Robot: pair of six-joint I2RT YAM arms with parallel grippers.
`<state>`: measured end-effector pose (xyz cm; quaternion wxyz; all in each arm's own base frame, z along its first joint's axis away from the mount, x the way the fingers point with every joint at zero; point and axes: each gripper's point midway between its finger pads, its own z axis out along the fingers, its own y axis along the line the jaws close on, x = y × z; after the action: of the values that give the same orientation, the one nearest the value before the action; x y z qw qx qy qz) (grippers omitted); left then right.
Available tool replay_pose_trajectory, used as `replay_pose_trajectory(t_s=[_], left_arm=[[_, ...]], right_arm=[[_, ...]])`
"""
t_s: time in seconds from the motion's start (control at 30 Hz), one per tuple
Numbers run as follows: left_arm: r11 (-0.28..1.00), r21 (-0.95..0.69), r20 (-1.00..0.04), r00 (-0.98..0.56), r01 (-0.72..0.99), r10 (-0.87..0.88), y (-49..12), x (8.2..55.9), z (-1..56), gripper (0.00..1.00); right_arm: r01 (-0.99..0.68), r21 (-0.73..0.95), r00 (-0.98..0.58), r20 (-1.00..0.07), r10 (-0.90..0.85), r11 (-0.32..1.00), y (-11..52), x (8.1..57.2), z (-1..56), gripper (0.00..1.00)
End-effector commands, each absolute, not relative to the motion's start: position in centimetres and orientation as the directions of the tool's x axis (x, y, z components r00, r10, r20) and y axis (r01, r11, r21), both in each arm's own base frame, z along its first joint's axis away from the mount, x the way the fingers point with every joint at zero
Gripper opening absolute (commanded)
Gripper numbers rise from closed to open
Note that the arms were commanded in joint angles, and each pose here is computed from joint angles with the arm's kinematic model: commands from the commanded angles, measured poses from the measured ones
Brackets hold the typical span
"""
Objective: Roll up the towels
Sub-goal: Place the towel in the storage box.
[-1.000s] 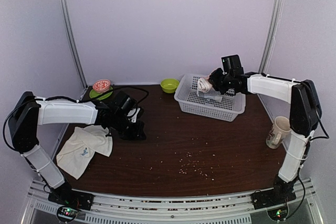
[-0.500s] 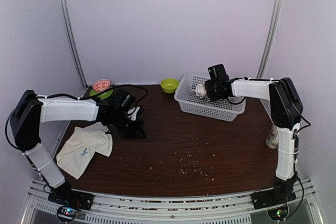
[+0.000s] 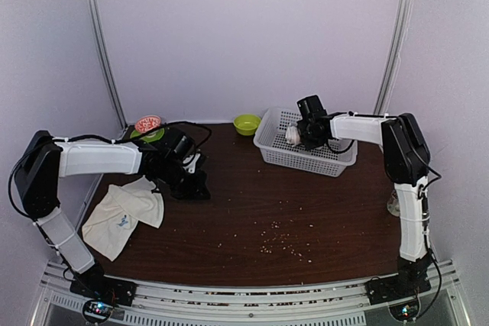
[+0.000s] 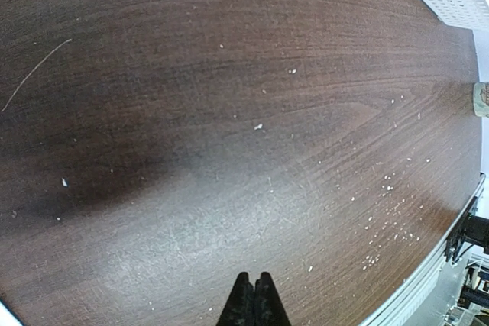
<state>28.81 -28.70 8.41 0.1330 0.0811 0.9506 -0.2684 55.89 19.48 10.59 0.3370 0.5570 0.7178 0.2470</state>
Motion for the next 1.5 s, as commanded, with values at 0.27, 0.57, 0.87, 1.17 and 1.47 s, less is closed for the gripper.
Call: replay_pose_trajectory(t_s=[0.27, 0.57, 0.87, 1.17, 1.47], left_arm=[[0.839, -0.497, -0.292, -0.953, 0.221, 0.078, -28.5, 29.5, 8.2, 0.01], [0.843, -0.494, -0.288, -0.955, 0.213, 0.072, -28.0, 29.8, 7.9, 0.02], [0.843, -0.493, -0.287, -0.955, 0.215, 0.076, -28.1, 30.0, 7.8, 0.02], [0.842, -0.494, -0.277, -0.957, 0.217, 0.084, -28.1, 30.0, 7.5, 0.02], [0.837, -0.502, -0.273, -0.958, 0.219, 0.087, -28.2, 29.9, 7.4, 0.02]], right_arm=[[0.675, 0.681, -0.180, -0.220, 0.959, 0.283, 20.0, 56.4, 7.9, 0.08], [0.668, 0.687, -0.227, -0.178, 0.958, 0.286, 21.2, 56.6, 7.3, 0.46], [0.665, 0.685, -0.244, -0.176, 0.954, 0.297, 21.1, 56.0, 9.1, 0.73], [0.658, 0.668, -0.294, -0.197, 0.935, 0.347, 20.7, 54.5, 11.2, 0.85], [0.660, 0.638, -0.338, -0.218, 0.916, 0.396, 19.1, 52.6, 11.6, 0.86]])
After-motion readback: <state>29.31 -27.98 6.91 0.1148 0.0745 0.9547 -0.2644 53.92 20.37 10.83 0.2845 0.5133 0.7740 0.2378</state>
